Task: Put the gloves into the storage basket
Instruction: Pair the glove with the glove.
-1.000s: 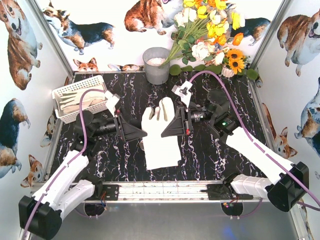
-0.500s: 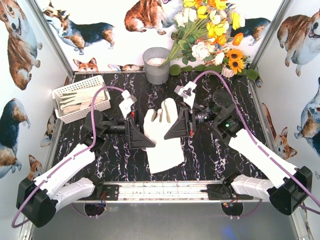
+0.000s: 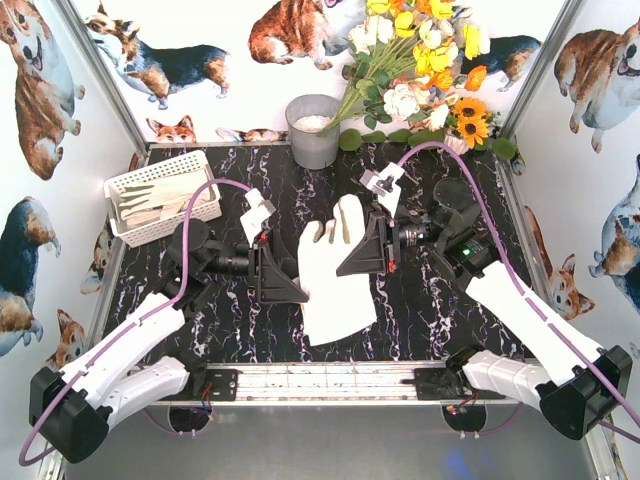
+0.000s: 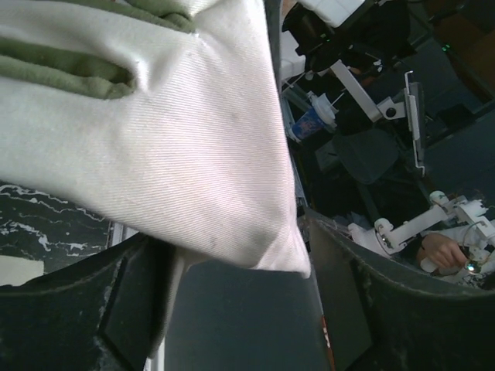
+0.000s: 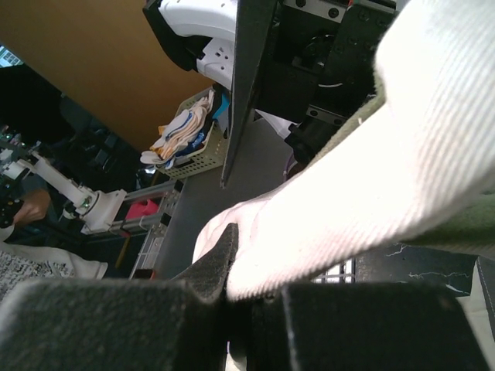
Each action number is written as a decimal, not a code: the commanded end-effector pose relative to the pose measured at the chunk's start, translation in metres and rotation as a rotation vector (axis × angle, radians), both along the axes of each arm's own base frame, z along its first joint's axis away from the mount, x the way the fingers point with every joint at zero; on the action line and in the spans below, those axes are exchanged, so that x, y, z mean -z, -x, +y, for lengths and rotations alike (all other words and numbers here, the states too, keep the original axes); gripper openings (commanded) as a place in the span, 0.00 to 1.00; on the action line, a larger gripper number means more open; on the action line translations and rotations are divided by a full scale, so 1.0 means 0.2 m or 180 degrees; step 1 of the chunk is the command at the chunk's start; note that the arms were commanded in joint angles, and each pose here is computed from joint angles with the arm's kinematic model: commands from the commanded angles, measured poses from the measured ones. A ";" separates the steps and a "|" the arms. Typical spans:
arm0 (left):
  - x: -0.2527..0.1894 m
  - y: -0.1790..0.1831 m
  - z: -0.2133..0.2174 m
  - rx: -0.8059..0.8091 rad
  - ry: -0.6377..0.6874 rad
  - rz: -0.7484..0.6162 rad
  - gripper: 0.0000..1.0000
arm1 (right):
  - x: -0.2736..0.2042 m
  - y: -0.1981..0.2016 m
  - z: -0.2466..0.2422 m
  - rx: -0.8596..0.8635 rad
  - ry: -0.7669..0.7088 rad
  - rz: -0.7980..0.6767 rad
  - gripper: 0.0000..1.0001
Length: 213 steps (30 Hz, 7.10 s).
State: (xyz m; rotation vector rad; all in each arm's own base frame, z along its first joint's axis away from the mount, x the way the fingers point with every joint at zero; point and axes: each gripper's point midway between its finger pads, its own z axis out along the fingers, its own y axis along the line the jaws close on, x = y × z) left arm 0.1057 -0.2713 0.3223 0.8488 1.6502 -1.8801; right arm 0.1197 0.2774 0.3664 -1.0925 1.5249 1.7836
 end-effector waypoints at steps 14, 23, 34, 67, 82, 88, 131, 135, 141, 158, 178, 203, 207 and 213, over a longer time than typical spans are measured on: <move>0.29 -0.28 0.10 -0.0876 -0.0668 0.0300 0.04 | 0.30 -0.25 -0.03 0.0902 0.0718 0.0096 0.00; 0.92 -0.57 0.17 -0.1728 -0.1686 0.1285 0.00 | 1.10 -0.52 -0.04 0.1918 0.2351 0.0750 0.00; 1.16 -0.61 0.19 -0.1926 -0.2184 0.1464 0.00 | 1.45 -0.56 -0.03 0.2125 0.2879 0.0970 0.00; 1.50 -0.62 0.18 -0.2081 -0.2555 0.1751 0.01 | 1.74 -0.59 -0.16 0.2352 0.3391 0.0894 0.00; 1.51 -0.61 0.22 -0.2153 -0.2678 0.1736 0.03 | 1.78 -0.58 -0.13 0.2352 0.3357 0.1066 0.00; 1.47 -0.59 0.25 -0.2227 -0.2688 0.1703 0.00 | 1.72 -0.59 -0.11 0.2361 0.3277 0.1067 0.00; 1.52 -0.63 0.43 -0.2561 -0.3173 0.1533 0.21 | 1.80 -0.62 -0.11 0.2348 0.3390 0.1038 0.00; 1.34 -0.70 0.43 -0.2751 -0.2983 0.1285 0.35 | 1.80 -0.62 -0.10 0.2347 0.3380 0.1028 0.00; 1.16 -0.70 0.26 -0.2619 -0.2196 0.1416 0.27 | 1.80 -0.63 -0.09 0.2326 0.3344 0.1037 0.00; 1.59 -0.58 0.06 -0.2269 -0.2415 0.1717 0.06 | 1.75 -0.65 -0.10 0.2437 0.3299 0.0968 0.00; 1.57 -0.53 0.04 -0.2117 -0.2423 0.1534 0.16 | 1.50 -0.81 -0.48 0.3137 0.2769 0.1236 0.46; 1.49 -0.54 0.06 -0.2331 -0.2488 0.1610 0.21 | 1.62 -0.63 -0.14 0.2281 0.1919 0.2231 0.68; 1.59 -0.47 0.11 -0.2295 -0.2677 0.1739 0.18 | 1.66 -0.58 -0.08 0.2155 0.1974 0.2271 0.68; 1.64 -0.40 0.18 -0.2337 -0.2792 0.1796 0.18 | 1.68 -0.52 -0.02 0.2036 0.1968 0.2364 0.67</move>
